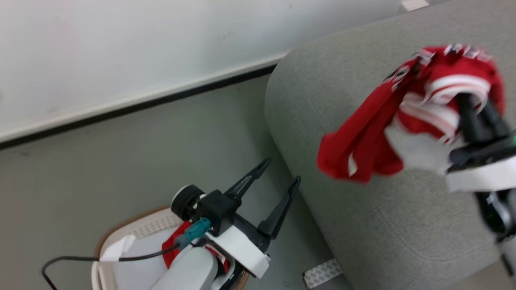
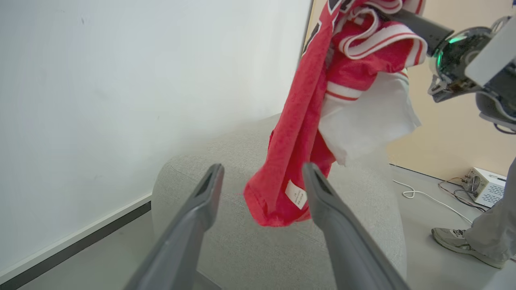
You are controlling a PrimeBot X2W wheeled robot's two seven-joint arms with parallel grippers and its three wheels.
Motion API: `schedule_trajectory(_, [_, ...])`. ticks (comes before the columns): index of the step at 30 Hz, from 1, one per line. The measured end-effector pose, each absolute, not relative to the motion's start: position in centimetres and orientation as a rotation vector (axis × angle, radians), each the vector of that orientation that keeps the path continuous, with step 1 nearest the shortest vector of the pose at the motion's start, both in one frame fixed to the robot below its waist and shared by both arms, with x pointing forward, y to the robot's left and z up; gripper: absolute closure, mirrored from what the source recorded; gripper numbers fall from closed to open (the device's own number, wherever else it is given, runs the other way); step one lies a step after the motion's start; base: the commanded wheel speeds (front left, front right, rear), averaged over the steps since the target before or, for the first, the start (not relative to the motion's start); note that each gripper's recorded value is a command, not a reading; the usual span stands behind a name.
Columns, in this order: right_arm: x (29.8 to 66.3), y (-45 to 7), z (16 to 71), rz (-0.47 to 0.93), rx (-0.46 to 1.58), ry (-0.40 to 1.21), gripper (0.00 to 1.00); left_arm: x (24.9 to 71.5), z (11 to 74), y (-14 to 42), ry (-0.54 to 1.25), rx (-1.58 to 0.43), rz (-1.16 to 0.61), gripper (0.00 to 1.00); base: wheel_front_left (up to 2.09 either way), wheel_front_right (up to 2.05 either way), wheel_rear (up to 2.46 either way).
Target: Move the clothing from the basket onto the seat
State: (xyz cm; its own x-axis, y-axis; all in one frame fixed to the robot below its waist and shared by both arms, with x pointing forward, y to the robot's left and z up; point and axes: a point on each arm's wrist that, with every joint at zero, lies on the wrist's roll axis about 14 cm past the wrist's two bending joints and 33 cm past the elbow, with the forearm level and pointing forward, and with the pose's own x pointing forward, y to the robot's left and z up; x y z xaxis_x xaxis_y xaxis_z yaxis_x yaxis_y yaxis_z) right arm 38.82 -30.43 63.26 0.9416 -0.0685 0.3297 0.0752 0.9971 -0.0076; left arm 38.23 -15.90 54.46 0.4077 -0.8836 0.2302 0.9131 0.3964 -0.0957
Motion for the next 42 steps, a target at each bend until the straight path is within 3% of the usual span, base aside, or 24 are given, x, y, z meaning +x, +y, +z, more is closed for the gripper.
schedule_trajectory(11, [48.0,-37.0,66.1,-0.144,-0.124,-0.331,1.00,43.5,49.8,-13.9,-0.086,-0.224,-1.080,0.00,0.00,0.00,0.00])
schedule_trajectory(15, [51.6,-39.1,64.6,-0.181,-0.163,-0.270,1.00,45.1,47.4,-13.0,-0.046,-0.235,-1.051,0.00,0.00,0.00,0.00])
schedule_trajectory(23, [55.8,-43.2,53.8,-0.278,-0.212,0.069,1.00,47.6,42.2,-10.5,0.047,-0.232,-0.977,0.00,0.00,0.00,0.00])
schedule_trajectory(31, [53.6,-44.2,41.2,-0.351,-0.137,0.534,1.00,48.4,39.3,-9.0,0.099,-0.228,-0.934,0.00,0.00,0.00,0.00])
schedule_trajectory(33, [53.4,-44.0,40.2,-0.350,-0.123,0.573,1.00,48.4,39.0,-8.9,0.103,-0.227,-0.930,0.00,0.00,0.00,0.00])
schedule_trajectory(34, [53.4,-43.9,40.2,-0.350,-0.116,0.577,0.91,48.5,39.0,-8.8,0.103,-0.224,-0.928,0.00,0.00,0.00,0.00])
schedule_trajectory(36, [53.4,-43.8,40.3,-0.346,-0.112,0.589,0.58,48.6,39.1,-8.7,0.100,-0.219,-0.923,0.00,0.00,0.00,0.00])
schedule_trajectory(37, [53.3,-43.7,40.3,-0.341,-0.114,0.599,0.26,48.6,39.2,-8.8,0.098,-0.217,-0.925,0.00,0.00,0.00,0.00])
schedule_trajectory(38, [53.2,-43.5,40.4,-0.335,-0.115,0.603,0.01,48.6,39.4,-8.8,0.095,-0.213,-0.927,0.00,0.00,0.00,0.00])
schedule_trajectory(42, [52.6,-43.2,41.5,-0.321,-0.111,0.613,0.00,48.5,40.5,-8.8,0.076,-0.197,-0.932,0.00,0.00,0.00,0.00])
